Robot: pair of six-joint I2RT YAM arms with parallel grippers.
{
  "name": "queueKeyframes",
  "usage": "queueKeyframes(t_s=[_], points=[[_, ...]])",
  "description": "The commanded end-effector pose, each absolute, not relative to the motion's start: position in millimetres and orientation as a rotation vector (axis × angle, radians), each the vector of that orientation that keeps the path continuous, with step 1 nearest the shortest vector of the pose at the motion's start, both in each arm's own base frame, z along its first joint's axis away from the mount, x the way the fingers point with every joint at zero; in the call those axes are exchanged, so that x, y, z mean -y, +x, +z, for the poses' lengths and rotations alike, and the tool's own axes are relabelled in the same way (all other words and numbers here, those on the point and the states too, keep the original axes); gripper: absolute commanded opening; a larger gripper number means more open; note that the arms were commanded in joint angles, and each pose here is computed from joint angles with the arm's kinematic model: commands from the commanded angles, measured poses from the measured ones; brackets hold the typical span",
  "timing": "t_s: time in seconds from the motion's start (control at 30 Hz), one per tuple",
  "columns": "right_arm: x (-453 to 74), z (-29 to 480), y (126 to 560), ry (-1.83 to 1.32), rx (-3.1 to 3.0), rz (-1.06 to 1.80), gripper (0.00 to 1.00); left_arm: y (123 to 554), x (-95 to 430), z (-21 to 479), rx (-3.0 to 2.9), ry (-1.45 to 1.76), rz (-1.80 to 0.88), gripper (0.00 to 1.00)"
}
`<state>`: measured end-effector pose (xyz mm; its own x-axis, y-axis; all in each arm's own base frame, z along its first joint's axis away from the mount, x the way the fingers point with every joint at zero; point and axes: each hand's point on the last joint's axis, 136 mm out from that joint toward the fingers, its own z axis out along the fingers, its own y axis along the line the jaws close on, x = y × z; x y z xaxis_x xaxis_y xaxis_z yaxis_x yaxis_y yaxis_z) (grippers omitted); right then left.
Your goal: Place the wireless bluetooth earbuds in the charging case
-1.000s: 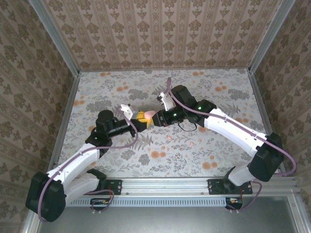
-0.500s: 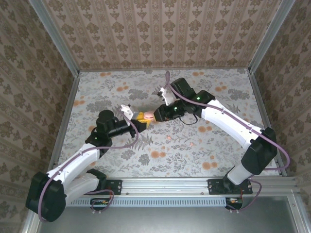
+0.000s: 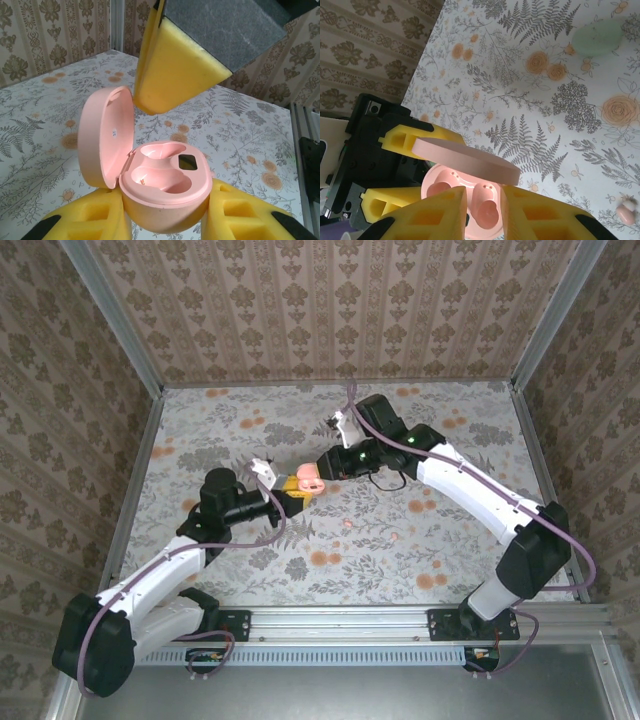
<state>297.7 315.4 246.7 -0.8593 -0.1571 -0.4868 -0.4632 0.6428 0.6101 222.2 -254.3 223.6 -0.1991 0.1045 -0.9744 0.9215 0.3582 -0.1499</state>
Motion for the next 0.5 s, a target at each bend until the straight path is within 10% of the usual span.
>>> queueKeyframes(t_s=[0.0,0.47], points=[[-308.5,265.1,297.9,-0.413,-2.397,1.105,0.26,226.2,250.5,224.1,-1.588,0.916,-1.001,0.17],[-263.7,183.5,274.7,-0.001,-2.579,0.937,0.29,251.0,227.1,213.7,-1.667,0.792,-0.937,0.17]])
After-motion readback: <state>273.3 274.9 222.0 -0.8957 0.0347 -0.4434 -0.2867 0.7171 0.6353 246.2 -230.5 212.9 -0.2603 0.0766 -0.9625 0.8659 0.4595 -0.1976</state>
